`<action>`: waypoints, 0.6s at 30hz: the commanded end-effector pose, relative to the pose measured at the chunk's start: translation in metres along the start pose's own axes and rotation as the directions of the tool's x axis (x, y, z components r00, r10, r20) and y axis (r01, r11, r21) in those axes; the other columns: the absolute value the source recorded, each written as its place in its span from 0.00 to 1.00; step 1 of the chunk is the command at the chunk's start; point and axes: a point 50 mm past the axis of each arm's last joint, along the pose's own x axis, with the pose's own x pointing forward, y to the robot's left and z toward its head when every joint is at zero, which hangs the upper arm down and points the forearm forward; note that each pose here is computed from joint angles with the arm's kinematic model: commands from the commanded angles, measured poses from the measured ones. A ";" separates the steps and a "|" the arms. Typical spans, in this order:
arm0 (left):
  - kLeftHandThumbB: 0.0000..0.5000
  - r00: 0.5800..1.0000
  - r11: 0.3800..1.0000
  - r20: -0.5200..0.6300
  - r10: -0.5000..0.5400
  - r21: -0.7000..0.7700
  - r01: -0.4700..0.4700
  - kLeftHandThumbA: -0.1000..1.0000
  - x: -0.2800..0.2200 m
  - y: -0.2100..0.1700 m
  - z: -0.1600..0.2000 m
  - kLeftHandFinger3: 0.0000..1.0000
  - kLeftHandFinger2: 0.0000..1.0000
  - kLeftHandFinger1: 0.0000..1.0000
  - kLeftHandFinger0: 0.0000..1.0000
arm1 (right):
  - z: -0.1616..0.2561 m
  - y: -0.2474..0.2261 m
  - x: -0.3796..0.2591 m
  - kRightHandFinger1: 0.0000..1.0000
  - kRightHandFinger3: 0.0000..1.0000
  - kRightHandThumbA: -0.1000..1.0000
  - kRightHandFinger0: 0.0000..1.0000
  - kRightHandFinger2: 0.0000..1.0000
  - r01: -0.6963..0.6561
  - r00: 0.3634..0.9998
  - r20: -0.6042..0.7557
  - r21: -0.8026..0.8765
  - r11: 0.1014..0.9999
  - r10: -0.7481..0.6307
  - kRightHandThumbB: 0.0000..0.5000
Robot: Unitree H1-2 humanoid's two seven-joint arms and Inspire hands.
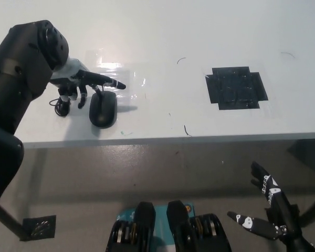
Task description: The robot uses left hand to click on the left button of the black mouse, which is placed on the left area of the table
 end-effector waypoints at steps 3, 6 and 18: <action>0.61 0.999 0.998 0.011 0.030 0.060 -0.031 1.00 -0.004 0.005 0.005 0.93 0.28 0.00 0.00 | 0.012 -0.008 0.008 0.97 1.00 1.00 0.92 1.00 -0.014 0.998 0.054 -0.031 0.999 0.015 0.31; 0.64 0.999 0.996 0.007 0.043 0.079 -0.044 1.00 -0.004 0.005 0.006 0.93 0.29 0.00 0.00 | 0.011 -0.007 0.007 0.97 1.00 1.00 0.92 1.00 -0.011 0.999 0.049 -0.025 1.000 0.013 0.33; 0.66 0.954 0.967 0.180 0.238 -0.133 -0.216 1.00 -0.122 0.081 0.006 1.00 0.18 0.00 0.00 | 0.007 -0.004 0.000 0.97 1.00 1.00 0.92 1.00 -0.003 1.000 0.031 -0.010 1.000 0.003 0.34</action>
